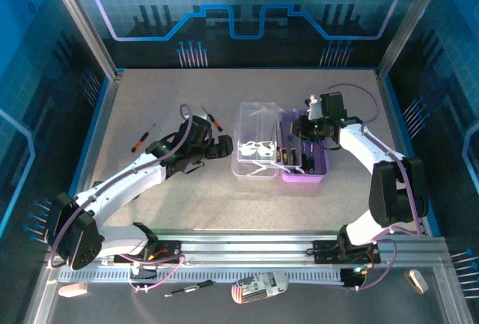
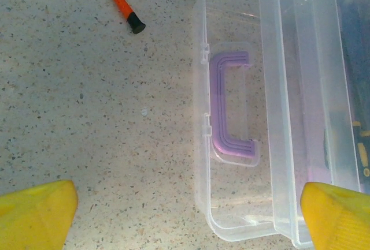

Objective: Pack the tool kit

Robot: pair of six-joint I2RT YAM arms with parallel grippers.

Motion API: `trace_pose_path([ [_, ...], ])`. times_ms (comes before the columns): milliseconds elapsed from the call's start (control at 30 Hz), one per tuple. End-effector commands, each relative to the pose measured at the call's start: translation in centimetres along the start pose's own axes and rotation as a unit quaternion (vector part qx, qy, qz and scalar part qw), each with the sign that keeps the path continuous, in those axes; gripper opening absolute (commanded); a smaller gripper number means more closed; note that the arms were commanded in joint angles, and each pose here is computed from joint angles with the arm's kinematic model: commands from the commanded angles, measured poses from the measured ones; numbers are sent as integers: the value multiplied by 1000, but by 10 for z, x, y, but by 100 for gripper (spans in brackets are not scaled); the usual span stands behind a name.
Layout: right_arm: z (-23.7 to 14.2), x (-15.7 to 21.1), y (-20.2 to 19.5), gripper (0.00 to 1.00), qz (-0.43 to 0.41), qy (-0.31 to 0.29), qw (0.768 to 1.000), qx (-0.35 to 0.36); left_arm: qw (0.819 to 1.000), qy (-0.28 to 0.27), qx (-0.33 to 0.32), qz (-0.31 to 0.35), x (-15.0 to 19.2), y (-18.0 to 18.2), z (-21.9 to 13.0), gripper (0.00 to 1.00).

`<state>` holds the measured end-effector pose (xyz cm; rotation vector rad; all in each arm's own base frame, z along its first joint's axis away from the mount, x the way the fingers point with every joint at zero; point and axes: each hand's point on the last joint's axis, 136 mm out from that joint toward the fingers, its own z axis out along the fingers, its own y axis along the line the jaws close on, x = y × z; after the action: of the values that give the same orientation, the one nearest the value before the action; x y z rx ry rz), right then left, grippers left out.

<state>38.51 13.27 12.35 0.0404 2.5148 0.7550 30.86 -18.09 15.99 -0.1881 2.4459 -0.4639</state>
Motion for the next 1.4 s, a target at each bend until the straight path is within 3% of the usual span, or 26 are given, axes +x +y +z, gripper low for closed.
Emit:
trace_pose_path([
  [0,0,-1,-1,12,13,5,1000,-3,1000,0,7,-11,-3,-1,2,99],
  [500,-18,-8,6,14,4,-15,1000,3,1000,-16,5,-9,-7,1,-2,99],
  [633,-35,-15,18,20,-3,-43,999,-4,1000,-24,-14,-4,-10,8,-3,99],
  [833,-62,-19,38,40,-23,-104,994,-9,997,-45,-52,-19,-23,32,-5,99],
  [1200,-64,20,52,41,-66,-178,982,5,979,-97,-145,-103,-61,108,-10,98],
  [1367,-60,25,48,41,-57,-179,982,4,974,-67,-171,-135,-77,139,10,91],
])
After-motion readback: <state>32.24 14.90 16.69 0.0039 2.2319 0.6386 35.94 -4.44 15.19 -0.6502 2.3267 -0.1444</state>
